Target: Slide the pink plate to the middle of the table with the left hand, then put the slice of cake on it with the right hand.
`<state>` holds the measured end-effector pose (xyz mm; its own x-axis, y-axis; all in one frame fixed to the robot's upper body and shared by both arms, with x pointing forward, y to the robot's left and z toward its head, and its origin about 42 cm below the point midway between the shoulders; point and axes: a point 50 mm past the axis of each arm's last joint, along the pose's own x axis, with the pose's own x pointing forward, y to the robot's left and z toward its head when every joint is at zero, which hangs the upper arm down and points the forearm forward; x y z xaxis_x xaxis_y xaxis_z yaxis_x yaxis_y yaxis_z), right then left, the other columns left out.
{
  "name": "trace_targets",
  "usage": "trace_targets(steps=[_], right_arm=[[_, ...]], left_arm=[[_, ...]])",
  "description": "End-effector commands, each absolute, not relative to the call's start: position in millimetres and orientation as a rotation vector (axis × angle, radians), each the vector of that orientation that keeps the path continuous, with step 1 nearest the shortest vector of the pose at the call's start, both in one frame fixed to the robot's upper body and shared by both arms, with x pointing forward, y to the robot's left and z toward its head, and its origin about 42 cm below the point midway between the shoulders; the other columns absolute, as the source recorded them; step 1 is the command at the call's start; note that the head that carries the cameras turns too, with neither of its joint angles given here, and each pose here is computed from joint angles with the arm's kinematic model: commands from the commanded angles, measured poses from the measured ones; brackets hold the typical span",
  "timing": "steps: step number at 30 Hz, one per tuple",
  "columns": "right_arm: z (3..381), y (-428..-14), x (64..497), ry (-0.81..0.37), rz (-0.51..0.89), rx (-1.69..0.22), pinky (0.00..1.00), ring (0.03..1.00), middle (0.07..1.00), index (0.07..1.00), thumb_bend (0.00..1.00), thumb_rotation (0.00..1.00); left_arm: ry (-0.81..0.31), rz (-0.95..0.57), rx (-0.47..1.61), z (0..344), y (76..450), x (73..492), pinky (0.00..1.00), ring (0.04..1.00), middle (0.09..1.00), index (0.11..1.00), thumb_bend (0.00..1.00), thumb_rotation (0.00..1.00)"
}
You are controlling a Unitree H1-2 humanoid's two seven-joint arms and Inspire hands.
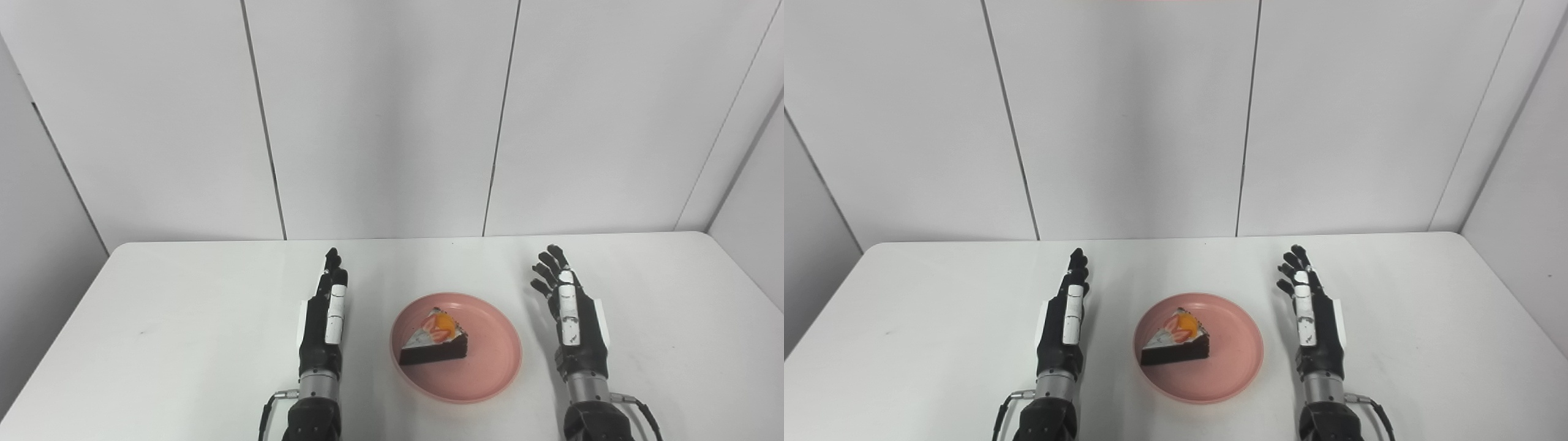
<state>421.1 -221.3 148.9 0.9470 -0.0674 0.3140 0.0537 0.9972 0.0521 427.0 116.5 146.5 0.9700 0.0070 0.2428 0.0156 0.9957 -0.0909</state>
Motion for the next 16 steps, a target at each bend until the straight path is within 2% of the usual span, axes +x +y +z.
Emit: trace_targets(steps=[1, 7, 16], right_arm=[[123.0, -223.6, 410.1, -0.246, -0.045, 0.016, 0.91, 0.917, 0.917, 0.898, 0.80, 1.00], [120.7, -220.9, 409.4, -0.249, -0.018, -0.061, 0.92, 0.929, 0.930, 0.898, 0.81, 1.00], [117.7, -216.1, 410.0, -0.221, 0.005, -0.061, 0.98, 0.955, 0.943, 0.905, 0.82, 1.00]], left_arm=[[-0.249, -0.024, -0.098, 145.3, 115.9, 423.2, 1.00, 0.986, 0.971, 0.945, 0.82, 0.99], [-0.243, -0.024, -0.111, 146.5, 119.0, 422.9, 1.00, 0.971, 0.959, 0.946, 0.80, 0.99], [-0.235, -0.027, -0.124, 147.7, 120.6, 422.3, 1.00, 0.952, 0.947, 0.943, 0.78, 0.98]])
